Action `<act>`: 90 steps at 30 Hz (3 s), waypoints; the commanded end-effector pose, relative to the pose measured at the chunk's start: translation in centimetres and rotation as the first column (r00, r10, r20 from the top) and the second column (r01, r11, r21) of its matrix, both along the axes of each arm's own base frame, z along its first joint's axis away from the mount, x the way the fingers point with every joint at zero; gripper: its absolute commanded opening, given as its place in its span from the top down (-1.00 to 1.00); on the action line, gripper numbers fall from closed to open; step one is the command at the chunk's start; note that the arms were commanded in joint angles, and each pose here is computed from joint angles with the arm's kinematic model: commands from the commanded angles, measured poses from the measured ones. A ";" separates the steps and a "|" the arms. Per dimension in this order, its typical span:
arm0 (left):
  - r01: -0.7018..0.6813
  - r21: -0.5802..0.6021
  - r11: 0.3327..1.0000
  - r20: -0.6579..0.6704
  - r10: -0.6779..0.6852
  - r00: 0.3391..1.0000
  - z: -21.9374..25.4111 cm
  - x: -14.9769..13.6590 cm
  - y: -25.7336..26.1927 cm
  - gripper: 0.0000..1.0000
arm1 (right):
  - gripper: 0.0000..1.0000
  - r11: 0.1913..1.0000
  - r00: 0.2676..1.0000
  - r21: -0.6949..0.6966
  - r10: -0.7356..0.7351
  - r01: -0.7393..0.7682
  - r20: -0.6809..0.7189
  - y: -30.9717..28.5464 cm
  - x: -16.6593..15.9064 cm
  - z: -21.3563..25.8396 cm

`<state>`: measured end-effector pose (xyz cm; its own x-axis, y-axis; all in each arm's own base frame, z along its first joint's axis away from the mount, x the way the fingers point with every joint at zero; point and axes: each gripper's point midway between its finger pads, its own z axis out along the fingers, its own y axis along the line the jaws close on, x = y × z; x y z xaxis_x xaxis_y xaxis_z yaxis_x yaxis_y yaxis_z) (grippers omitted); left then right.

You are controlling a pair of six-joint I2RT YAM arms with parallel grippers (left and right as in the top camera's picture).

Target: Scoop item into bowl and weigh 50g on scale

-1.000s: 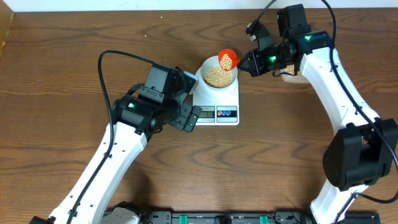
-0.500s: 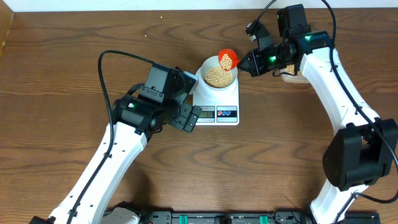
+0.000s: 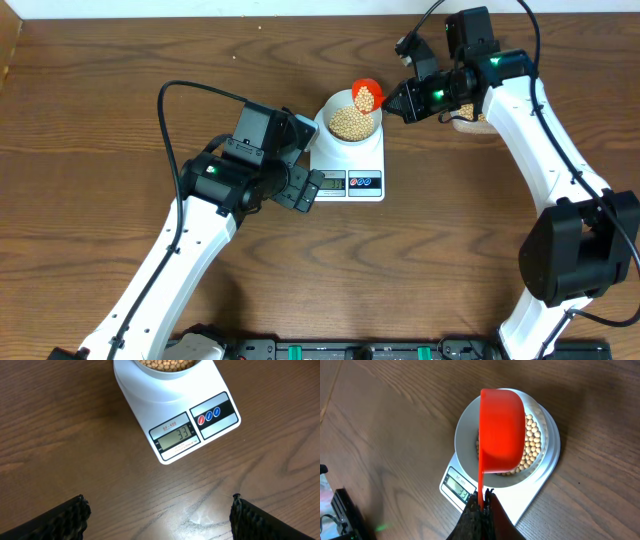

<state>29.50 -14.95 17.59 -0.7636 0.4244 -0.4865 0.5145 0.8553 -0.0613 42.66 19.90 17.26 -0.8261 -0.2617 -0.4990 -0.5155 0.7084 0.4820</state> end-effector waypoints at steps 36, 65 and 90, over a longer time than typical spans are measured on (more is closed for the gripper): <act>-0.006 0.013 1.000 -0.006 0.006 1.000 -0.3 0.0 0.3 -0.84 | 0.98 0.999 0.997 -0.033 0.030 -0.028 0.075 -0.4 0.4 1.2; -0.006 0.013 1.000 -0.006 0.006 1.000 -0.3 0.0 0.3 -0.83 | 0.98 0.998 0.995 -0.037 0.060 -0.057 0.083 0.5 0.0 1.1; -0.006 0.013 1.000 -0.006 0.006 1.000 -0.3 0.0 0.3 -0.83 | 0.98 0.996 0.993 -0.048 0.077 -0.073 0.094 0.4 -0.1 1.1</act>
